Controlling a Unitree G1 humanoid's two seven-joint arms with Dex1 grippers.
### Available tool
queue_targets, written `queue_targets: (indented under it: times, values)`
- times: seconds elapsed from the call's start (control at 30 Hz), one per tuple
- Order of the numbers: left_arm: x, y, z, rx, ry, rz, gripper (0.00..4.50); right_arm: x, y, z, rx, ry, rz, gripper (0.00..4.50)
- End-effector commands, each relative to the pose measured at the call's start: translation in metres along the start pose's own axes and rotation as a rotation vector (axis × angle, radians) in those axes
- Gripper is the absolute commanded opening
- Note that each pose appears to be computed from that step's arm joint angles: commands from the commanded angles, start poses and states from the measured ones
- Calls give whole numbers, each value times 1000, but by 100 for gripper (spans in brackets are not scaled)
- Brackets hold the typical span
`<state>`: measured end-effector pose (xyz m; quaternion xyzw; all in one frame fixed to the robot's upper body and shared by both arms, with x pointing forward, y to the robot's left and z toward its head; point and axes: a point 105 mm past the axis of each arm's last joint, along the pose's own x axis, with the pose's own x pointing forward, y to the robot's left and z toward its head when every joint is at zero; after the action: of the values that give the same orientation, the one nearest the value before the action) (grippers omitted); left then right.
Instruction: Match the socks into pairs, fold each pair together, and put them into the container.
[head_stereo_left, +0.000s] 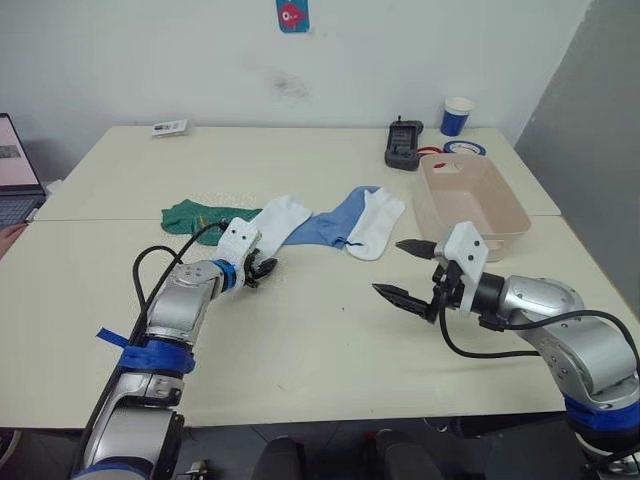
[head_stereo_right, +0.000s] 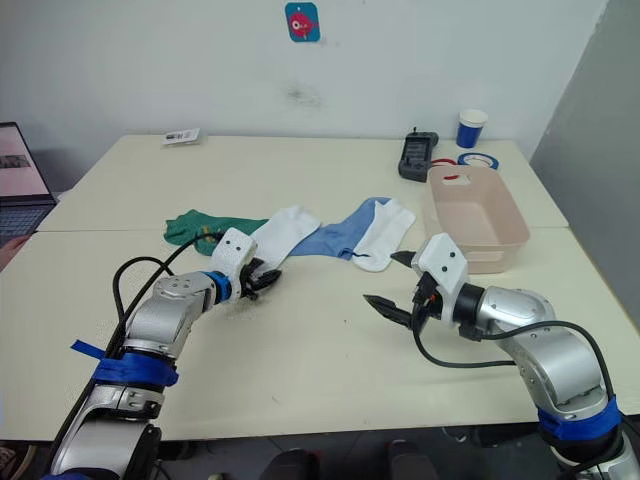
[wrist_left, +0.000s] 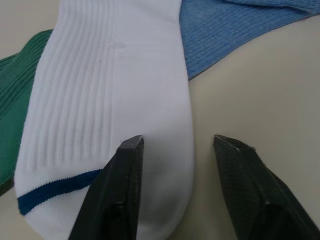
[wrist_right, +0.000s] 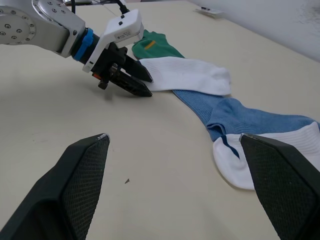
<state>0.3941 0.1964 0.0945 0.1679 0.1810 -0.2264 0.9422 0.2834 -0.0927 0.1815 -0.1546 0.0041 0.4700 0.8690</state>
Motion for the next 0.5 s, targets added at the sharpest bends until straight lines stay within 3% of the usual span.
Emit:
queue_targets:
  times: [0.03,0.17,0.4,0.5]
  values:
    - [-2,6,-4,12,25,21,112,-2,1,9,-35,-40,-5,450]
    - [-6,12,-5,18,21,31,1,-3,1,9,-36,-43,-9,450]
    - [-17,23,0,52,-8,43,1,-2,0,13,-36,-47,-10,450]
    - [-26,10,22,79,-119,-55,1,0,0,14,-35,-50,-8,450]
